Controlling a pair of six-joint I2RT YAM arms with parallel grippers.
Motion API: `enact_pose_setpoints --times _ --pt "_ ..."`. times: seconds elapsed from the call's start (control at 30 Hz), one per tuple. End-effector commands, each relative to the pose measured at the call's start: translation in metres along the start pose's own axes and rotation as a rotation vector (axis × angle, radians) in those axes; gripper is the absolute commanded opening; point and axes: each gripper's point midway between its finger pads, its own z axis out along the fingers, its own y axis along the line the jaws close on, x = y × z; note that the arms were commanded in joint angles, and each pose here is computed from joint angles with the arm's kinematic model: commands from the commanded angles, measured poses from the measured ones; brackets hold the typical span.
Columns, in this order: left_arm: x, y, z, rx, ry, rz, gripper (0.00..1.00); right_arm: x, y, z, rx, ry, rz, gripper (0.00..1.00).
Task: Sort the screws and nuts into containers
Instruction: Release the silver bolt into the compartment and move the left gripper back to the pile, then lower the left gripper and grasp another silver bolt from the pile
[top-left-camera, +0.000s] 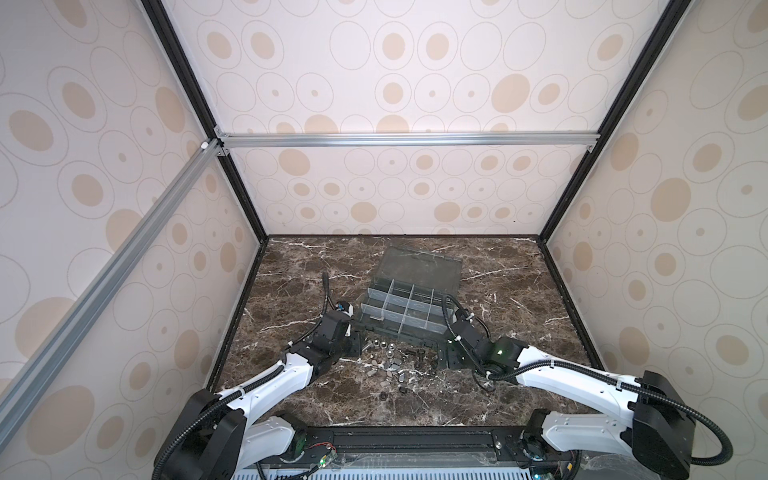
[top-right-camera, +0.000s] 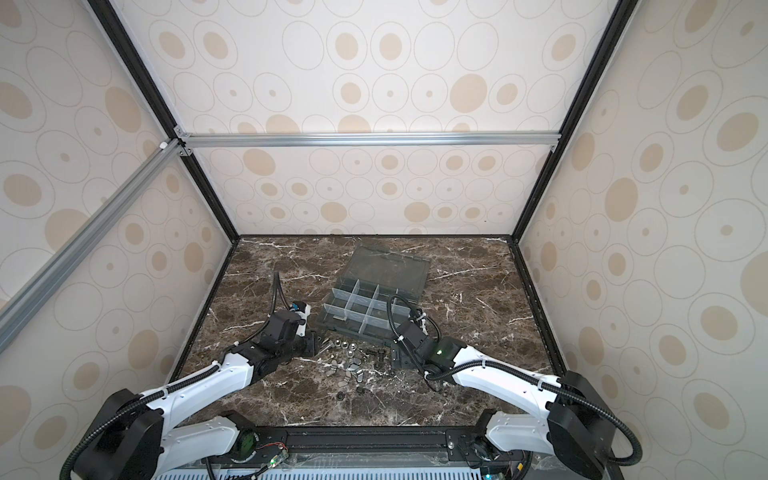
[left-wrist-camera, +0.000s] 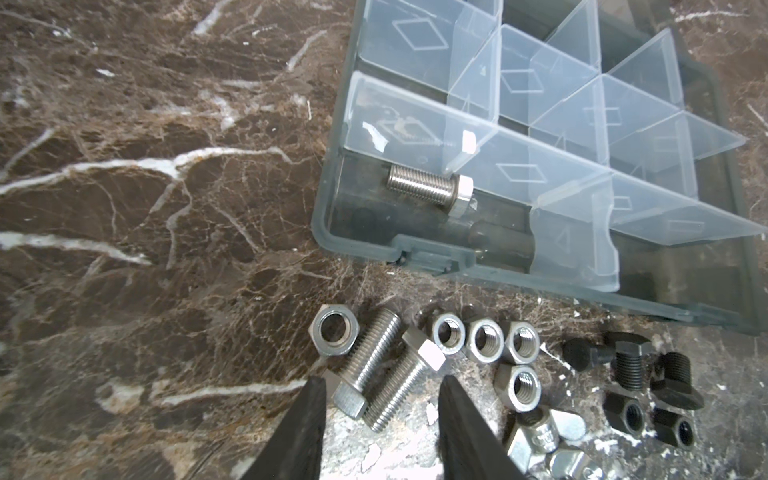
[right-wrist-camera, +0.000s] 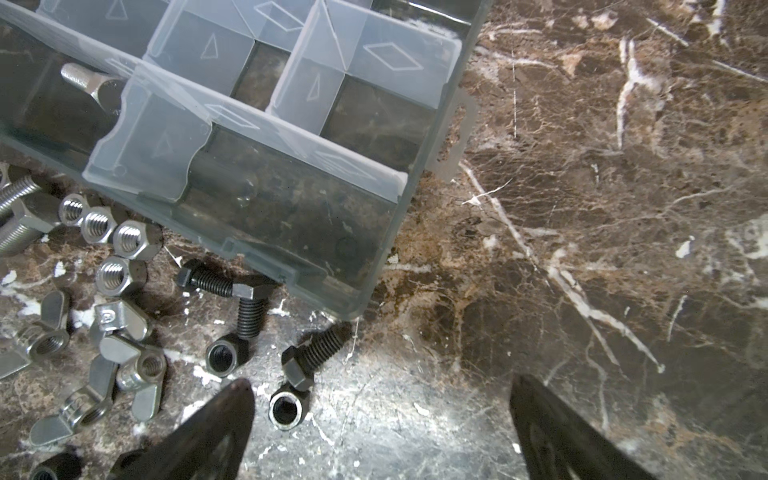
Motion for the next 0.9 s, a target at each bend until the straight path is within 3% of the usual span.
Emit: enact_pose_setpoints --times 0.0,0.87 --pt "0.002 0.002 0.002 -0.006 0.01 0.014 0.45 0.009 -0.01 0.0 0.022 0.02 0.02 1.0" --pt "0.006 0.006 0.027 -0.08 0.076 0.113 0.36 0.005 -0.008 0.001 0.053 0.033 0.004 1.0"
